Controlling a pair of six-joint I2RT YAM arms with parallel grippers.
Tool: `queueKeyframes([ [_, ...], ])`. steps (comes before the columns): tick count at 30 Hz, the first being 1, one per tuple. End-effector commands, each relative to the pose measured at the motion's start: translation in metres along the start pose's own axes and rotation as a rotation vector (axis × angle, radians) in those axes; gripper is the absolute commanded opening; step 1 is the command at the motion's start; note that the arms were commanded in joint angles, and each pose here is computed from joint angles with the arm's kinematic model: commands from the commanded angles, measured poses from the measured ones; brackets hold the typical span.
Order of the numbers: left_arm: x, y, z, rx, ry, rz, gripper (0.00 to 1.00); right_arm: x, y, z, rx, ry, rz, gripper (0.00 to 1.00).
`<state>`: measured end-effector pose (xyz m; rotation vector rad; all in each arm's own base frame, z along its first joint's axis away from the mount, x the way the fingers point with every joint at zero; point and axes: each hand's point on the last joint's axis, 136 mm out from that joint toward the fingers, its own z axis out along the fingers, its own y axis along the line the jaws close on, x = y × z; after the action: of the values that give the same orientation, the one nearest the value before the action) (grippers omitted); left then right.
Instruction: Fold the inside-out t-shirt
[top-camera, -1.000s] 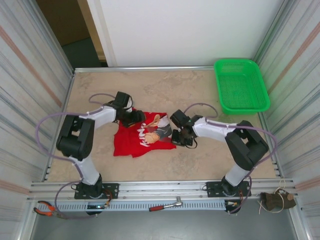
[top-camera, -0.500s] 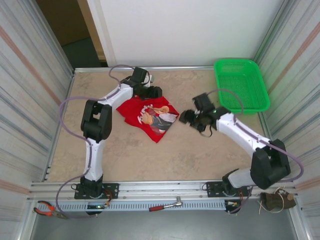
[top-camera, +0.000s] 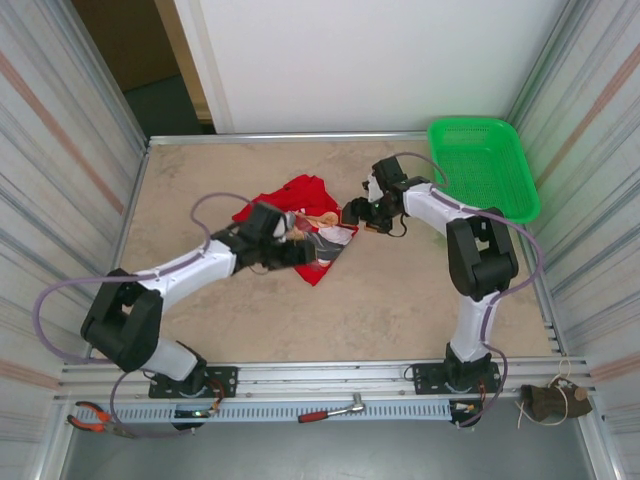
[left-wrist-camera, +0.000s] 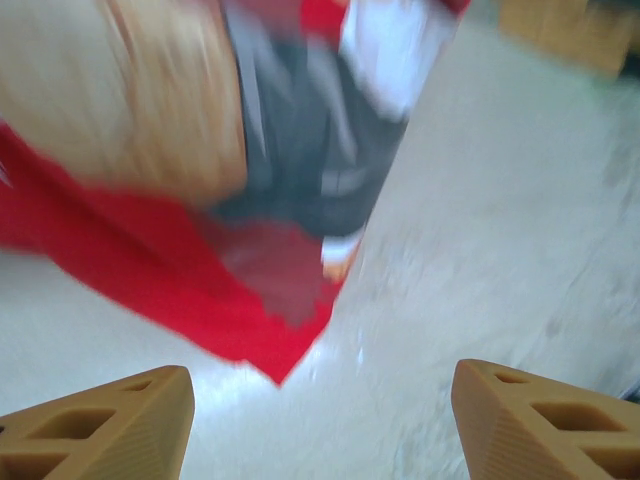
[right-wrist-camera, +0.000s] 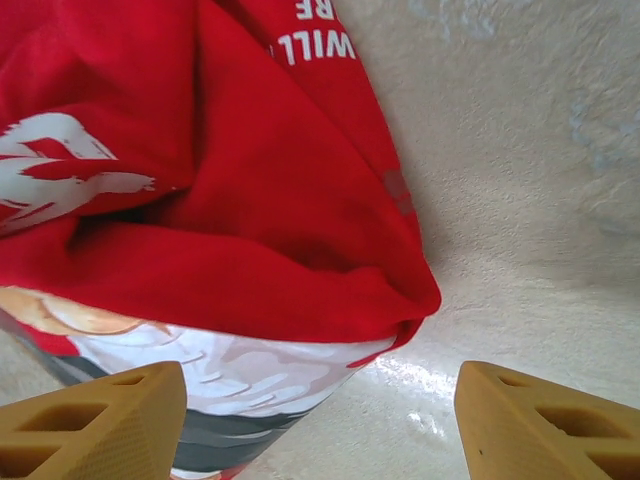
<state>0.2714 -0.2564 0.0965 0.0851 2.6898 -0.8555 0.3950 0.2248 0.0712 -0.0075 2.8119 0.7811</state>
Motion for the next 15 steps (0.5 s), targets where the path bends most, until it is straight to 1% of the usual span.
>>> queueKeyframes([
  [1,0.002,-0.008,0.012,0.003,-0.051,-0.049,0.70,-0.014,0.015,0.000,-0.040,-0.014,-0.062,0.69],
  [7,0.013,-0.005,0.050,-0.031,-0.005,-0.059,0.70,-0.017,0.013,0.014,-0.006,-0.011,-0.054,0.66],
  [10,0.011,-0.002,0.065,-0.042,0.008,-0.063,0.69,-0.020,0.012,0.024,0.017,0.009,-0.054,0.61],
  [13,0.011,0.003,0.076,-0.068,0.029,-0.051,0.65,-0.017,0.006,0.034,0.031,0.027,-0.046,0.50],
  [14,0.011,0.005,0.077,-0.077,0.026,-0.051,0.62,-0.016,0.004,0.037,0.037,0.032,-0.043,0.42],
  [15,0.010,0.007,0.078,-0.082,0.024,-0.049,0.57,-0.014,0.002,0.038,0.040,0.038,-0.042,0.32],
])
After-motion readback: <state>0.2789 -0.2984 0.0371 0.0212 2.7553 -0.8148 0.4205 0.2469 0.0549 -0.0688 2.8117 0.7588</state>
